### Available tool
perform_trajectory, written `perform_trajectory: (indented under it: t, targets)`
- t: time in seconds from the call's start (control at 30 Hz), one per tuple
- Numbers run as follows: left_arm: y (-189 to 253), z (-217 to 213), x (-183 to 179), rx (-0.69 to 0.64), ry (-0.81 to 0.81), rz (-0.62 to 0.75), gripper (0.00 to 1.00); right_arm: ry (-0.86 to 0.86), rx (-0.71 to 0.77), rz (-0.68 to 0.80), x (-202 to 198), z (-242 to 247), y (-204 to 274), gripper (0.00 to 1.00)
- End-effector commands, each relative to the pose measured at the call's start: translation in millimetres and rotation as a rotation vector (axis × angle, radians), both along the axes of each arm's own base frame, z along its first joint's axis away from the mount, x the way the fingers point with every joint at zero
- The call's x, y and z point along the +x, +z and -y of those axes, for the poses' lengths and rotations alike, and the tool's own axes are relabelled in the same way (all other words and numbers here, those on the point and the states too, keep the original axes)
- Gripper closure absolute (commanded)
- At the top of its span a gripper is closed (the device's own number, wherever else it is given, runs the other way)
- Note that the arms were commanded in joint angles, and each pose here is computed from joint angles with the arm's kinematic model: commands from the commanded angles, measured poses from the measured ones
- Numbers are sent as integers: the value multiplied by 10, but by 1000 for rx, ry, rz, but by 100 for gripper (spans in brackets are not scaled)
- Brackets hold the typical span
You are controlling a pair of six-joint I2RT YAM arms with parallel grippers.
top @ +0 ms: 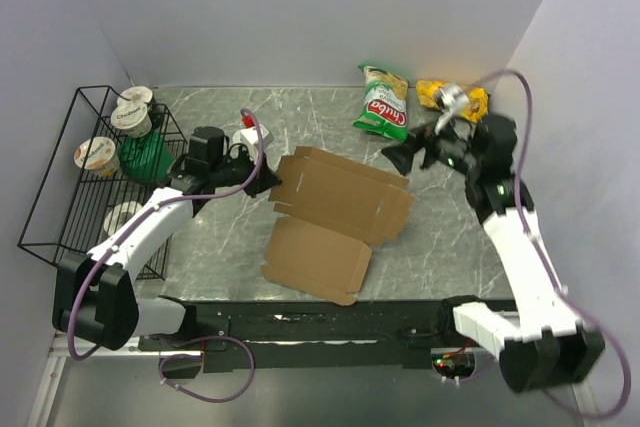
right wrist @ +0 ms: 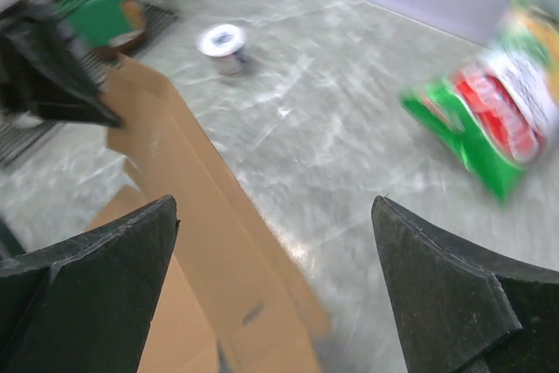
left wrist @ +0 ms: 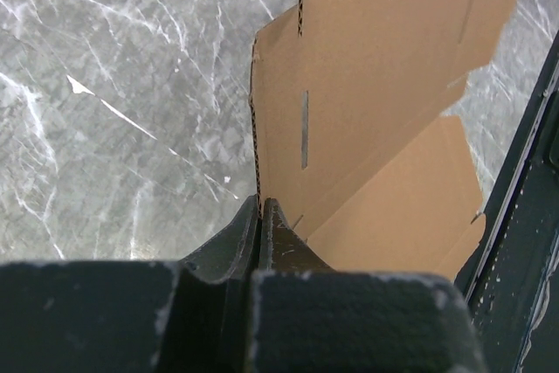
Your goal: Fold the paper box
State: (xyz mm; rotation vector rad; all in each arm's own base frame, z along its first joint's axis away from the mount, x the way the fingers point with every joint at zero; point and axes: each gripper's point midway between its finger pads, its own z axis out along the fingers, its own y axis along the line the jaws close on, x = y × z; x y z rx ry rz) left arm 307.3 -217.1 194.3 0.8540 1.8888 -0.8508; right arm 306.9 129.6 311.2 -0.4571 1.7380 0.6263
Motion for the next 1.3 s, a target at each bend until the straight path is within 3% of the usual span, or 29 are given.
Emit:
perform_trajectory:
  t: [0.0,0.2,0.57,0.67,0.8,1.27]
  targets:
    - [111,39,-33,7,-57,66,99,354,-82,-8,51,-425,9,2]
    - [150,3,-14,18,-35,90,99,524,-232,-122,105,-933,-335,5]
    - [227,-11,-25,11,-26,113,99,562,-265,-208,97,-1002,-813,9]
    - [246,-5,-27,4,-26,117,99,582,-262,-231,17,-1053,-918,14]
    - [253,-12,-14,7,-20,123,99,553,-291,-262,0,-1060,-1050,30]
    - [267,-14,-55,8,-33,126,99,446,-243,-123,86,-942,-639,38]
